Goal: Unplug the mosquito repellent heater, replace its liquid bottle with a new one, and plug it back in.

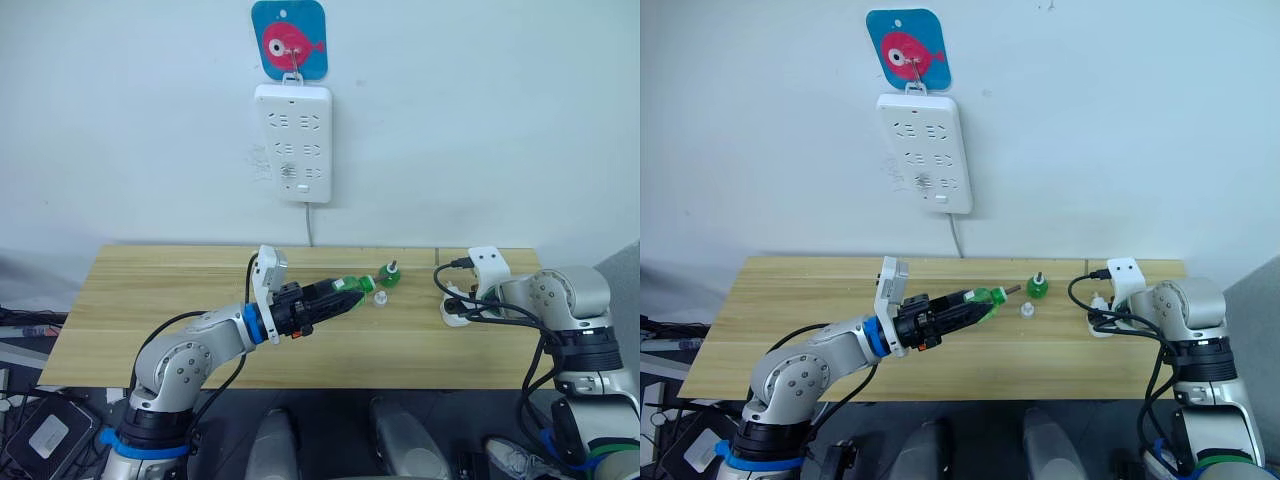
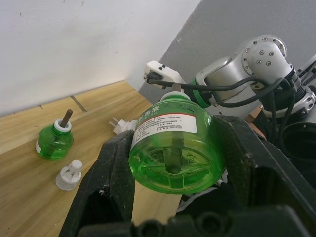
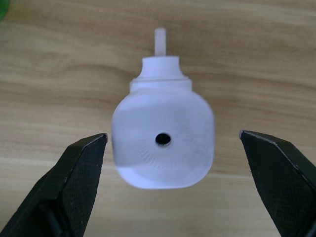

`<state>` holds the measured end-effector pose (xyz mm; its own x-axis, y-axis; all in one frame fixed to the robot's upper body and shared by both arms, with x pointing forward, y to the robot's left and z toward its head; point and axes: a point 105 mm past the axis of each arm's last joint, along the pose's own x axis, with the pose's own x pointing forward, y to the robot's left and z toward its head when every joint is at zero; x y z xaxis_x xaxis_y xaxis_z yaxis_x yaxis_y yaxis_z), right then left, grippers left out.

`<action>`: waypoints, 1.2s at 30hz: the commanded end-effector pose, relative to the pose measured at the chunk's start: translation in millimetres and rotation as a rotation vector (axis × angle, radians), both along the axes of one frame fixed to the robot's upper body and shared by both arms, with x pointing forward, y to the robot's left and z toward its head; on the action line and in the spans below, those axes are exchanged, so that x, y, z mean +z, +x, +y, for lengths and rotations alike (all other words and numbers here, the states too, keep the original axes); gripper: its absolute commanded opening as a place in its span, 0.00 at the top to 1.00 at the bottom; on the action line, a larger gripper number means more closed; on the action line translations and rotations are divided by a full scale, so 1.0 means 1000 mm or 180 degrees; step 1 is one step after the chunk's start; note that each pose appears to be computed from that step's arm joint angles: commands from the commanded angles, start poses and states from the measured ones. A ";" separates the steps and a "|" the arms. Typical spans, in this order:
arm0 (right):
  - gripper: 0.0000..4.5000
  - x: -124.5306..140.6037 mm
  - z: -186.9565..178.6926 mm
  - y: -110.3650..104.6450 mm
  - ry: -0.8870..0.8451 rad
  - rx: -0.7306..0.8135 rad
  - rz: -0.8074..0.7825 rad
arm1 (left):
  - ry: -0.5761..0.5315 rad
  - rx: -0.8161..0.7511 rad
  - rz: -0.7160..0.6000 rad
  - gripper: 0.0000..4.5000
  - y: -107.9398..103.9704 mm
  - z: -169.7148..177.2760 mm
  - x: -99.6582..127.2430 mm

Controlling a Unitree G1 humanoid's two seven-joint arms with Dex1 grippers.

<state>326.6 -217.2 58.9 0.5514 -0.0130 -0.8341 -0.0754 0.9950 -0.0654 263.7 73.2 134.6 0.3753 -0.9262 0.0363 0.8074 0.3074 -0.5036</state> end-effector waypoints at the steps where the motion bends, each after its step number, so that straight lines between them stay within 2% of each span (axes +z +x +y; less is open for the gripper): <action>1: 0.00 0.003 -0.004 0.005 0.0009 -0.0033 -0.0094 | -0.0071 -0.0053 -0.0201 0.48 -0.004 -0.002 0.013; 10: 0.00 -0.003 0.000 0.006 0.0089 -0.0001 -0.0076 | -0.0081 -0.0041 -0.0210 0.48 -0.003 -0.001 0.014; 13: 0.13 -0.006 0.002 0.003 0.0119 -0.0004 0.0002 | -0.0072 -0.0052 -0.0219 0.48 -0.002 -0.001 0.015; 16: 0.36 -0.010 0.004 -0.001 0.0126 -0.0002 0.0062 | -0.0069 -0.0050 -0.0230 0.48 -0.001 -0.001 0.015; 24: 0.36 -0.005 0.009 -0.003 0.0152 0.0003 -0.0024 | -0.0055 -0.0048 -0.0258 0.48 0.002 0.001 0.016; 27: 0.36 0.004 0.007 -0.003 0.0144 0.0068 -0.0136 | -0.0054 -0.0042 -0.0273 0.48 0.004 0.002 0.018; 32: 0.36 0.037 0.004 0.000 0.0189 0.0319 -0.0587 | -0.0029 -0.0055 -0.0282 0.48 0.007 0.008 0.019; 36: 0.36 0.078 0.019 -0.007 0.0938 0.0623 -0.1017 | 0.0053 -0.0144 -0.0285 0.48 0.010 0.019 0.023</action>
